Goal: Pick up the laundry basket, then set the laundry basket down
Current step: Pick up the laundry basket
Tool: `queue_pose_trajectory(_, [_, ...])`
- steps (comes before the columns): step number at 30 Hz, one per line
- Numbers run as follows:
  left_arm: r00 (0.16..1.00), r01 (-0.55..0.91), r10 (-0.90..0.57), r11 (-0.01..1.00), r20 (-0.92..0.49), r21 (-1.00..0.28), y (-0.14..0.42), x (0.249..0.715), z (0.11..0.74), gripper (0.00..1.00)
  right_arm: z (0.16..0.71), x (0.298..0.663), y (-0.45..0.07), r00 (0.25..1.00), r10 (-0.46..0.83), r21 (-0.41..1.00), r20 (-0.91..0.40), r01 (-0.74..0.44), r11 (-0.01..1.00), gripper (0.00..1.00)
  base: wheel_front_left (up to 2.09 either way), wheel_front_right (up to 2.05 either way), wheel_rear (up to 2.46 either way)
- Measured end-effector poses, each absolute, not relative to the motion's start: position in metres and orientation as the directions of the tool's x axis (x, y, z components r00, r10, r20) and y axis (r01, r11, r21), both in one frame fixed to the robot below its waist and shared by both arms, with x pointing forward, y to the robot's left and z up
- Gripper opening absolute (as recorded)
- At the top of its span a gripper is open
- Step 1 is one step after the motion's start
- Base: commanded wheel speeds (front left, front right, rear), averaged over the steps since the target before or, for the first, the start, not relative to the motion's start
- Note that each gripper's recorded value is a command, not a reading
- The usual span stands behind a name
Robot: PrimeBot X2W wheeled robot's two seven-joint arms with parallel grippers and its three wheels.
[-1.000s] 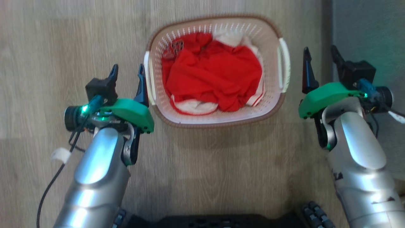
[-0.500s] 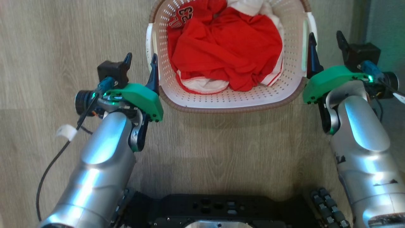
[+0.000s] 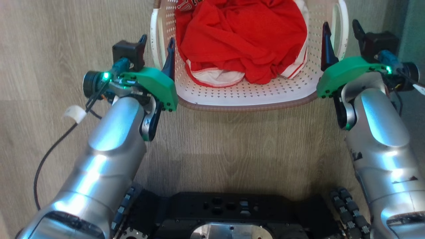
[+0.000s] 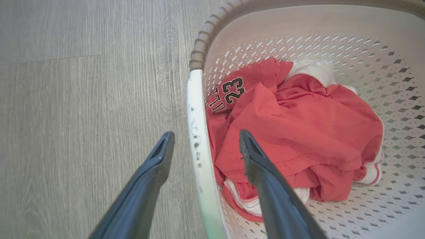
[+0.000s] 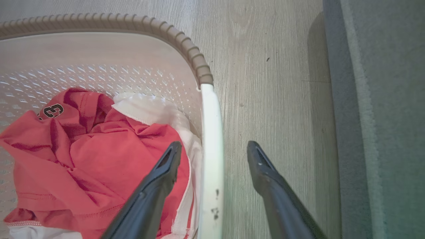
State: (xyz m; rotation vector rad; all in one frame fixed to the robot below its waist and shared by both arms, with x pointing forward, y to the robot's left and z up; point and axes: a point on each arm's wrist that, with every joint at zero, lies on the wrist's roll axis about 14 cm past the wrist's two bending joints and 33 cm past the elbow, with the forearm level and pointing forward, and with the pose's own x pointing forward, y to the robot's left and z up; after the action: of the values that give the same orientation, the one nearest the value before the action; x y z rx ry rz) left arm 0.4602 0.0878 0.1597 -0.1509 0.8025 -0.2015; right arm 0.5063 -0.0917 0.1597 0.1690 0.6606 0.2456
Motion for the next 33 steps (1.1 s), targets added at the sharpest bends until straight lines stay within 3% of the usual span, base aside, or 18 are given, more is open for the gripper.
queue_pose_trajectory(16, [0.616,0.131,-0.237,0.971,-0.752,-0.198,0.083,0.454,0.13,1.0,0.133,0.506,-0.085,0.729,0.298,0.24,-0.616,-0.187,0.953,1.0,0.0,0.0,0.0])
queue_pose_trajectory(17, [0.615,0.13,-0.233,0.972,-0.753,-0.194,0.084,0.454,0.129,0.95,0.132,0.507,-0.084,0.729,0.301,0.241,-0.615,-0.19,0.952,0.94,0.0,0.0,0.0])
queue_pose_trajectory(19, [0.612,0.133,-0.232,0.973,-0.756,-0.191,0.084,0.454,0.127,0.71,0.132,0.509,-0.082,0.729,0.307,0.243,-0.612,-0.197,0.95,0.75,0.0,0.0,0.0])
queue_pose_trajectory(20, [0.613,0.135,-0.227,0.974,-0.757,-0.182,0.084,0.454,0.127,0.47,0.132,0.509,-0.081,0.727,0.31,0.243,-0.612,-0.2,0.949,0.52,0.0,0.0,0.0])
queue_pose_trajectory(21, [0.615,0.139,-0.223,0.975,-0.756,-0.175,0.085,0.455,0.127,0.11,0.131,0.508,-0.08,0.725,0.313,0.244,-0.613,-0.203,0.948,0.45,0.0,0.0,0.0])
queue_pose_trajectory(22, [0.618,0.145,-0.227,0.974,-0.753,-0.174,0.083,0.457,0.128,0.0,0.131,0.507,-0.079,0.722,0.315,0.244,-0.616,-0.205,0.948,0.38,0.0,0.0,0.0])
queue_pose_trajectory(23, [0.623,0.15,-0.229,0.973,-0.748,-0.173,0.082,0.459,0.13,0.0,0.13,0.506,-0.079,0.718,0.317,0.244,-0.62,-0.207,0.947,0.24,0.0,0.0,0.0])
queue_pose_trajectory(24, [0.625,0.156,-0.229,0.973,-0.746,-0.169,0.082,0.461,0.13,0.0,0.129,0.505,-0.08,0.716,0.314,0.244,-0.624,-0.203,0.948,0.0,0.0,0.0,0.0])
queue_pose_trajectory(33, [0.627,0.162,-0.232,0.973,-0.744,-0.167,0.08,0.46,0.135,0.0,0.133,0.504,-0.081,0.714,0.313,0.256,-0.626,-0.191,0.948,0.0,0.0,0.0,0.0])
